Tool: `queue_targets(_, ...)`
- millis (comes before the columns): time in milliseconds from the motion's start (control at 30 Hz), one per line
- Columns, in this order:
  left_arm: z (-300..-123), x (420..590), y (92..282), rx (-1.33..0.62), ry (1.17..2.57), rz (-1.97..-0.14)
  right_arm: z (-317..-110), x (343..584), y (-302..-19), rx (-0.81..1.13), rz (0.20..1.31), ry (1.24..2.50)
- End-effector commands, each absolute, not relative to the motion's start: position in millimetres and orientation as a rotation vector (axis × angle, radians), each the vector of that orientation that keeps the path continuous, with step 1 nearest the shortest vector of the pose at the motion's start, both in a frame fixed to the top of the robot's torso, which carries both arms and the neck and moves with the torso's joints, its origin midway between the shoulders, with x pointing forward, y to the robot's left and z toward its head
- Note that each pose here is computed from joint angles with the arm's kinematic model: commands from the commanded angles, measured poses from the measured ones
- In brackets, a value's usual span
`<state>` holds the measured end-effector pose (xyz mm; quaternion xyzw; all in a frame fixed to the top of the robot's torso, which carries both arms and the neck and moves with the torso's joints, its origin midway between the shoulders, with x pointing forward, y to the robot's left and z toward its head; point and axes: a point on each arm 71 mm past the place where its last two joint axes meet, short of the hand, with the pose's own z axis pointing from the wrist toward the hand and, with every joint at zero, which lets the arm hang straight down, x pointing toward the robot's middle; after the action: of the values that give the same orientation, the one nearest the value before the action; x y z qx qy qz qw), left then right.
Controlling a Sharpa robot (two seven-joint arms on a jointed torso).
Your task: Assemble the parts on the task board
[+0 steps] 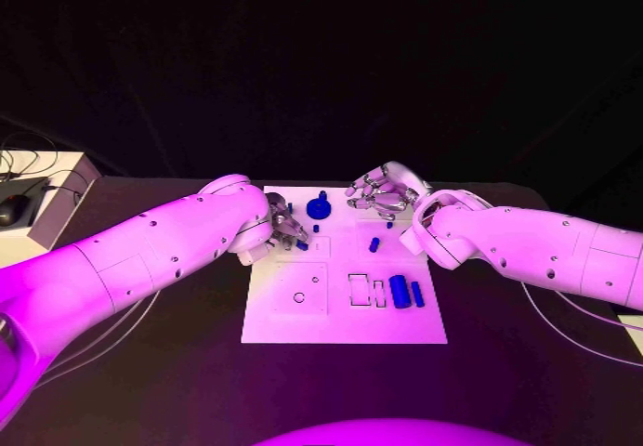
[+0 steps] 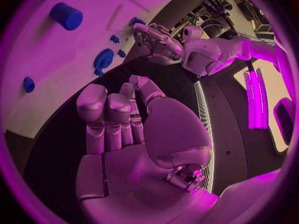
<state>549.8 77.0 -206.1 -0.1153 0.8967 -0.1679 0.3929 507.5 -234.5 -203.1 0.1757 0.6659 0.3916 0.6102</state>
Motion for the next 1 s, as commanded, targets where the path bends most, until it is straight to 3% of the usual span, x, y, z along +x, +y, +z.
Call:
queue_targets(33, -210.0, 549.5, 80.2, -0.273, 2.272, -0.389, -203.7, 506.7, -232.6, 0.387, 0.916, 1.549)
queue_targets(1000, -209.3, 548.0, 76.9, -0.273, 2.251, -0.402, -203.5, 506.5, -232.9, 0.387, 0.915, 1.547)
